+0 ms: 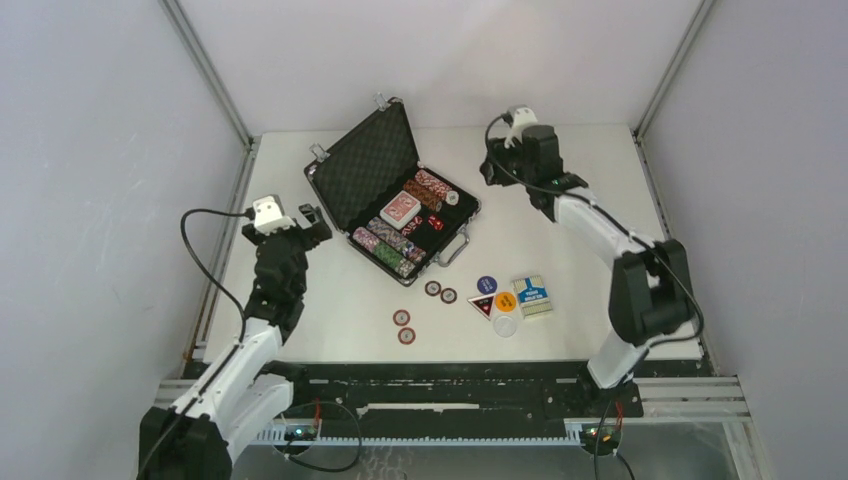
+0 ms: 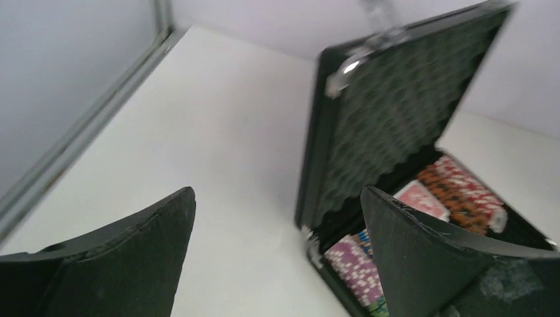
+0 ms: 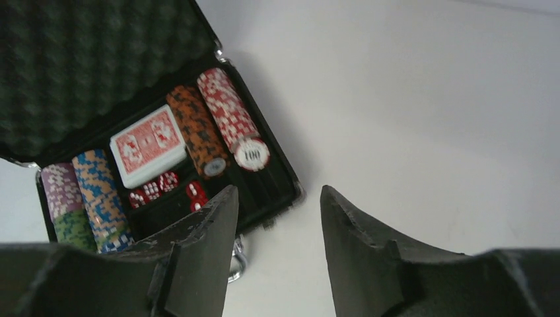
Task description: Pack up texas hold em set
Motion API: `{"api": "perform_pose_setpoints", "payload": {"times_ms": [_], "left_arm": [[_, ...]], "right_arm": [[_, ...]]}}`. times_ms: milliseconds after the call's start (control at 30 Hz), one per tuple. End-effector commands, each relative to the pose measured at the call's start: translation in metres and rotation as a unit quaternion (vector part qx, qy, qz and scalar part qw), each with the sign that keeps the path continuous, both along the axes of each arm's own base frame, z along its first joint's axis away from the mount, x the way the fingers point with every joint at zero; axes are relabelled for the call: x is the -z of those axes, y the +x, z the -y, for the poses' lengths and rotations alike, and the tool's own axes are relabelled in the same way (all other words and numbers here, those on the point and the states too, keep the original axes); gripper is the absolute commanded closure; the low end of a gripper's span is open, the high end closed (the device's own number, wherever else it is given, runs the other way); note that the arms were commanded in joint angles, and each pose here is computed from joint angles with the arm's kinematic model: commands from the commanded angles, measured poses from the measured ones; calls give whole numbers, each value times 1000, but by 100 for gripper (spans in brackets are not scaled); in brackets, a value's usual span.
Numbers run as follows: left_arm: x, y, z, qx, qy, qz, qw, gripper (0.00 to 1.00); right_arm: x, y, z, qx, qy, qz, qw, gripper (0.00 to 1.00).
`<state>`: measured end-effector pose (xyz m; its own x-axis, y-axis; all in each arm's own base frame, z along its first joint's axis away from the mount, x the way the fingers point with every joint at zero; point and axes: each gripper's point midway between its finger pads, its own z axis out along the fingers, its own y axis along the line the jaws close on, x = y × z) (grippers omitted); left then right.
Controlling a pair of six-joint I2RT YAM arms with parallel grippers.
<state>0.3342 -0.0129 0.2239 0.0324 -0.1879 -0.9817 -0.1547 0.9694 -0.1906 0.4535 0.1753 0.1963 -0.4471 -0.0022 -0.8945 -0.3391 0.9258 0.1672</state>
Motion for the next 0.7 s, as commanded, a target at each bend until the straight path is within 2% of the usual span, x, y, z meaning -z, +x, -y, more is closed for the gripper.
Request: {"api": "perform_pose_setpoints", "payload": {"times_ms": [0,100,267,467,667], "left_arm": [[41,-14,-39,-152,-77,-65,983,0],[48,-18,-44,-169,-97,-62,979,0],[45,-18,-40,-153,-81,-74,982,0],[59,-25,-42,-165,-100,-84,978,0],[72,-23,-42,-168,-81,-113,976,0]], "right_arm": [[-19,31,-28,-76,3,7,997,43],[-8,52,-36,-95,-20,3,995,46],[12,76,-38,-135,-38,-16,990,46],[48,75,-44,-175,-51,-59,981,42],[75,69,-59,-195,-67,-85,975,40]]}}
